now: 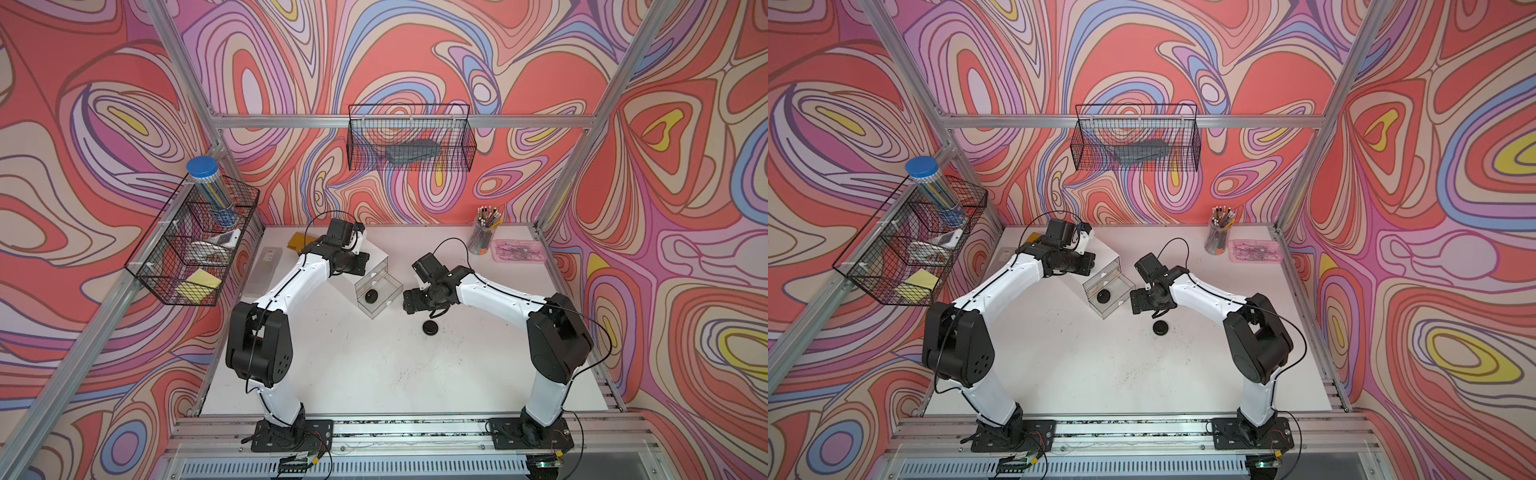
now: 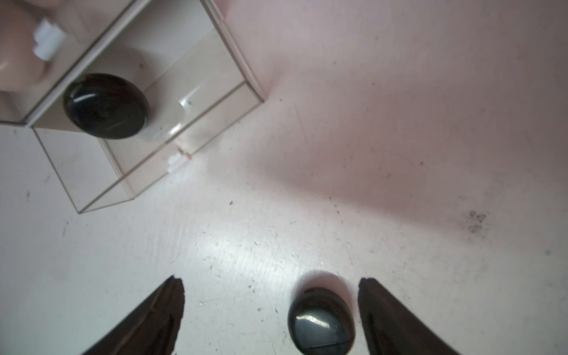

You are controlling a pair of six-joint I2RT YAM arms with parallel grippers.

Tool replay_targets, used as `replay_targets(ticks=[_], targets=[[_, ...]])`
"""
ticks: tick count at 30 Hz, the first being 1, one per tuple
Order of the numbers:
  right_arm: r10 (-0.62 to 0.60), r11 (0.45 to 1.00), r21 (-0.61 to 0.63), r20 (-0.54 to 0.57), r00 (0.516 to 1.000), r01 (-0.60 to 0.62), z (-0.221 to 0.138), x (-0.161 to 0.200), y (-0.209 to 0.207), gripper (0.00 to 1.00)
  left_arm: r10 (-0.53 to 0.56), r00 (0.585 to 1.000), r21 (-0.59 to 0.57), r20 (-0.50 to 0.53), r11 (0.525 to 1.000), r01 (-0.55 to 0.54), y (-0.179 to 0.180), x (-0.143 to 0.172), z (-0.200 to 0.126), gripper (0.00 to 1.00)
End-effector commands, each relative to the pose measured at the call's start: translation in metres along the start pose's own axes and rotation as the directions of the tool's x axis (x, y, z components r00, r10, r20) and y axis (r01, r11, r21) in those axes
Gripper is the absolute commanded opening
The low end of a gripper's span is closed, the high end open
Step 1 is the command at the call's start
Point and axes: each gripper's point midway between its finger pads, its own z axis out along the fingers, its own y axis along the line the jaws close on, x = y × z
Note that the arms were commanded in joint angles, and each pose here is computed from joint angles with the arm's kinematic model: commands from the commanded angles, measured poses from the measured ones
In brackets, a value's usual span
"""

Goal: Put the bluetooth earphones in the drawer according to color
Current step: Pick up the Bluetooth earphone from the center of the board.

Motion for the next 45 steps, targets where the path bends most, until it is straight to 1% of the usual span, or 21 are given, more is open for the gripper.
replay_targets(ticks=[1, 7, 11, 13, 20, 24, 30, 45], targets=[[-0.010, 0.997, 0.070, -0.011, 1.000, 0.010, -0.012, 0.008, -0.016, 0.91, -0.041, 0.968, -0.005, -0.249, 0.999, 0.041, 0.001, 0.066, 0.019, 0.00], [0.014, 0.990, 0.144, -0.086, 0.996, -0.002, -0.005, 0.034, -0.034, 0.91, -0.040, 0.968, -0.008, -0.246, 0.999, 0.039, 0.001, 0.065, 0.018, 0.00], [0.029, 0.990, 0.138, -0.112, 0.993, -0.013, -0.001, 0.046, -0.036, 0.91, -0.042, 0.967, -0.006, -0.250, 0.999, 0.041, 0.001, 0.066, 0.019, 0.00], [0.029, 0.991, 0.130, -0.123, 0.992, -0.013, 0.001, 0.049, -0.035, 0.88, -0.038, 0.968, -0.009, -0.249, 0.999, 0.037, 0.001, 0.065, 0.018, 0.00], [0.030, 0.994, 0.106, -0.150, 0.988, -0.014, 0.006, 0.055, -0.031, 0.86, -0.038, 0.967, -0.009, -0.250, 0.999, 0.037, 0.002, 0.066, 0.019, 0.00], [0.034, 0.995, 0.102, -0.188, 0.982, -0.015, 0.012, 0.064, -0.031, 0.82, -0.039, 0.968, -0.008, -0.248, 0.999, 0.039, 0.001, 0.065, 0.019, 0.00], [0.032, 0.995, 0.103, -0.224, 0.974, -0.009, 0.017, 0.074, -0.033, 0.81, -0.039, 0.968, -0.005, -0.249, 0.999, 0.040, 0.001, 0.065, 0.019, 0.00], [0.031, 0.996, 0.093, -0.246, 0.969, -0.008, 0.037, 0.076, -0.031, 0.69, -0.040, 0.967, -0.008, -0.253, 0.999, 0.039, 0.002, 0.067, 0.020, 0.00]])
